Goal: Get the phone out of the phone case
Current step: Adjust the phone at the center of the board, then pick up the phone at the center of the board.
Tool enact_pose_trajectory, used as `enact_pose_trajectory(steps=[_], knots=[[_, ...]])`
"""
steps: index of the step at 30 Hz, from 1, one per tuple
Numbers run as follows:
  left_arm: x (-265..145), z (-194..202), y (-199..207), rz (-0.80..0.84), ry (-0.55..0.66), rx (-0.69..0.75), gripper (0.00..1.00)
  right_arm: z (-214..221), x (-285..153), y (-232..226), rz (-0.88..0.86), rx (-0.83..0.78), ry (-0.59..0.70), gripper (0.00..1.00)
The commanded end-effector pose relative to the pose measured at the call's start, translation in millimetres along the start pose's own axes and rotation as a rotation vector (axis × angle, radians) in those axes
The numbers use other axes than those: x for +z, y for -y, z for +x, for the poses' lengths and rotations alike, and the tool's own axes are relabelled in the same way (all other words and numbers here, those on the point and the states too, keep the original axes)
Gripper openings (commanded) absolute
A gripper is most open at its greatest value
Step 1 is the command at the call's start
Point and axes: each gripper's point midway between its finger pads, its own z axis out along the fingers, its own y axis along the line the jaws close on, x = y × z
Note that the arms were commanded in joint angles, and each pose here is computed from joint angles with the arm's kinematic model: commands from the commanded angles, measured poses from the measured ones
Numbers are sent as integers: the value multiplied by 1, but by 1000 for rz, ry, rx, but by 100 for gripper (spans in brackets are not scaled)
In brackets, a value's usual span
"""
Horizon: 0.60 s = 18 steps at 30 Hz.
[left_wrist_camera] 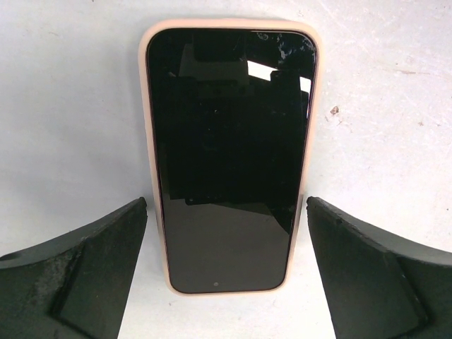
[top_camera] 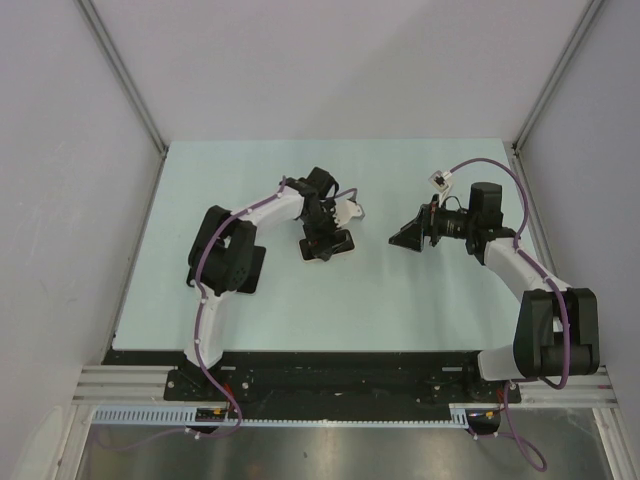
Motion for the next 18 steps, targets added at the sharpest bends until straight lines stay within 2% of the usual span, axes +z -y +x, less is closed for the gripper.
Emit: enact_pose_trajectory(steps=[1,6,18], knots=[[19,26,19,67,-104,-51,99,-16,-3,-9,-5,-79,28,100],[22,25,18,54,-117,-41,94,-16,-3,-9,-4,-82,27,100],[29,36,21,24,-187,-10,93,-18,-6,-11,-4,-89,35,100]])
